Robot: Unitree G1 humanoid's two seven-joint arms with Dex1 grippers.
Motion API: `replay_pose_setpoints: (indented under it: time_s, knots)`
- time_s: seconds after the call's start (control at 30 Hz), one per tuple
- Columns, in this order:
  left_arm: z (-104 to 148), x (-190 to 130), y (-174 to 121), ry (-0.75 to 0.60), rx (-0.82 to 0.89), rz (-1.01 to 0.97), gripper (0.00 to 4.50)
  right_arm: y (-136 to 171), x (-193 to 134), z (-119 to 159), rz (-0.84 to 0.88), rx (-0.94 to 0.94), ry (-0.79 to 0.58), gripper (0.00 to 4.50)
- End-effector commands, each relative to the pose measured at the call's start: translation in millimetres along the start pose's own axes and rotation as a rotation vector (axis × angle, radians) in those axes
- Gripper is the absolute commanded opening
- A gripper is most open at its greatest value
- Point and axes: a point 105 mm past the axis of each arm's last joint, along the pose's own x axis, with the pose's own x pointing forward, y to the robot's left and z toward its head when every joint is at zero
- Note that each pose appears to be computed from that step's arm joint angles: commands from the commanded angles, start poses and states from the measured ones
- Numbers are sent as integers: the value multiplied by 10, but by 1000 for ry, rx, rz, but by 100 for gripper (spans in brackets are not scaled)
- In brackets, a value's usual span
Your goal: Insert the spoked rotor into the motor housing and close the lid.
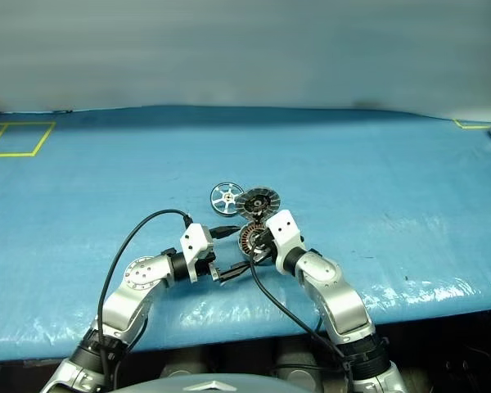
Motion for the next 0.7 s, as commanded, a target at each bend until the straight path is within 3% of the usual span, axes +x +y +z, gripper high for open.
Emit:
replay_pose_setpoints:
  time_s: [0.03, 0.27, 0.53, 0.7]
  knots:
    - [82, 15, -14, -26, 25, -9, 450, 3, -78, -502, -11, 56, 193, 2]
    - [87, 18, -10, -28, 24, -10, 450, 45, -145, 5, 48, 127, -92, 2]
    - [133, 11, 105, -43, 15, 32, 450, 37, -244, 294, 80, 132, -185, 2]
    - [223, -100, 281, -65, -12, 98, 450, 118, -397, 322, 110, 11, -154, 2]
